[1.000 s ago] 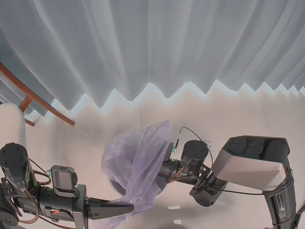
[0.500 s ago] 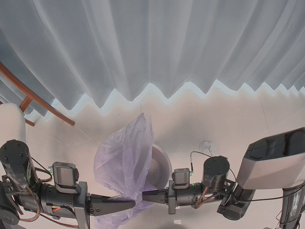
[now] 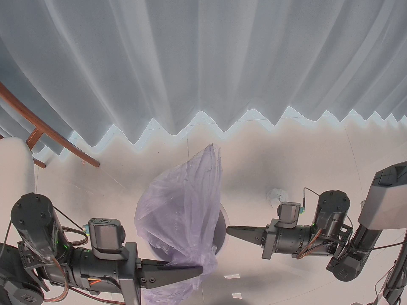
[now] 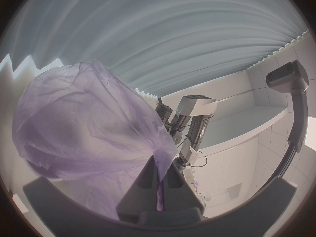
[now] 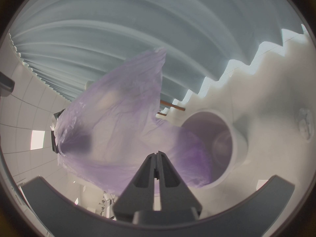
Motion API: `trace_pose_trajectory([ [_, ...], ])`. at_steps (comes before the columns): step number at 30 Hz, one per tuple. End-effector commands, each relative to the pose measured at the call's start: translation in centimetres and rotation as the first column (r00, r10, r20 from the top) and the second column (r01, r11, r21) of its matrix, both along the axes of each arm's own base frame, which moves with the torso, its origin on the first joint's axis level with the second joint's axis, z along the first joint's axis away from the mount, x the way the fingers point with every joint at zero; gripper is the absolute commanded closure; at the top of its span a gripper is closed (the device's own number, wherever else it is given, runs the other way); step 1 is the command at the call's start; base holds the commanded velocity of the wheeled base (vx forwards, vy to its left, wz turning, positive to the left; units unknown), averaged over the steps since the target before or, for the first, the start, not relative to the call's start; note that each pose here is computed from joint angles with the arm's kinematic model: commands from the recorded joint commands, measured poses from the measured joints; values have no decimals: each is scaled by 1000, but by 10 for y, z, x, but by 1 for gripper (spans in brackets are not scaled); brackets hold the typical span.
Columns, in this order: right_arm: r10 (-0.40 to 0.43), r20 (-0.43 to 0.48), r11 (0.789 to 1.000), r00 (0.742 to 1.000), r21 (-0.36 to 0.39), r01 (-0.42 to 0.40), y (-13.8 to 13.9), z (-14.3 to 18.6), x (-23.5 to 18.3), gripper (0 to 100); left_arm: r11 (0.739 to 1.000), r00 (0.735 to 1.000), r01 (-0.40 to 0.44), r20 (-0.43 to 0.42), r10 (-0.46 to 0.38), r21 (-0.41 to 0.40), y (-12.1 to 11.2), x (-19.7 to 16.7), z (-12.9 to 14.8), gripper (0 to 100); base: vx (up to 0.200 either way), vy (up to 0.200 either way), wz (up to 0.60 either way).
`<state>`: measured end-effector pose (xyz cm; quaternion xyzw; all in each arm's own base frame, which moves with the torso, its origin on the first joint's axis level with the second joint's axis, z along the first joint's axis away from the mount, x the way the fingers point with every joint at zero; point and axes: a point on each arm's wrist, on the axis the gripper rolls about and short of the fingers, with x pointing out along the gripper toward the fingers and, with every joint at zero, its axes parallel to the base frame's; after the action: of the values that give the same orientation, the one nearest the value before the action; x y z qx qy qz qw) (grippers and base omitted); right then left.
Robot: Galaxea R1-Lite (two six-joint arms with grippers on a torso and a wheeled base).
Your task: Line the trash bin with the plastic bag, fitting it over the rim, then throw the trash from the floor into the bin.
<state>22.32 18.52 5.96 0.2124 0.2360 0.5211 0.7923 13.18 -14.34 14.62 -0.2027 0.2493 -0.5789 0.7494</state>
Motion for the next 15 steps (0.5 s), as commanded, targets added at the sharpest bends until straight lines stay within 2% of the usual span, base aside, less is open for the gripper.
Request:
trace_pose_trajectory([
  [1, -137, 42, 990, 990, 21, 137, -25, 11, 12, 100, 999, 999, -30, -43, 32, 43, -10, 17, -27, 100, 0, 0, 0],
  [4, -225, 48, 974, 973, 33, 223, -39, 17, 19, 100, 995, 996, -90, -23, 91, 46, -13, 28, -42, 100, 0, 0, 0],
  [9, -245, 2, 967, 969, 67, 245, -43, 22, 19, 100, 975, 976, -217, 7, 217, 45, -27, 38, -58, 100, 0, 0, 0],
  [15, -229, -13, 968, 973, 99, 229, -42, 33, 9, 100, 979, 981, -196, 11, 196, 60, -32, 25, -68, 100, 0, 0, 0],
])
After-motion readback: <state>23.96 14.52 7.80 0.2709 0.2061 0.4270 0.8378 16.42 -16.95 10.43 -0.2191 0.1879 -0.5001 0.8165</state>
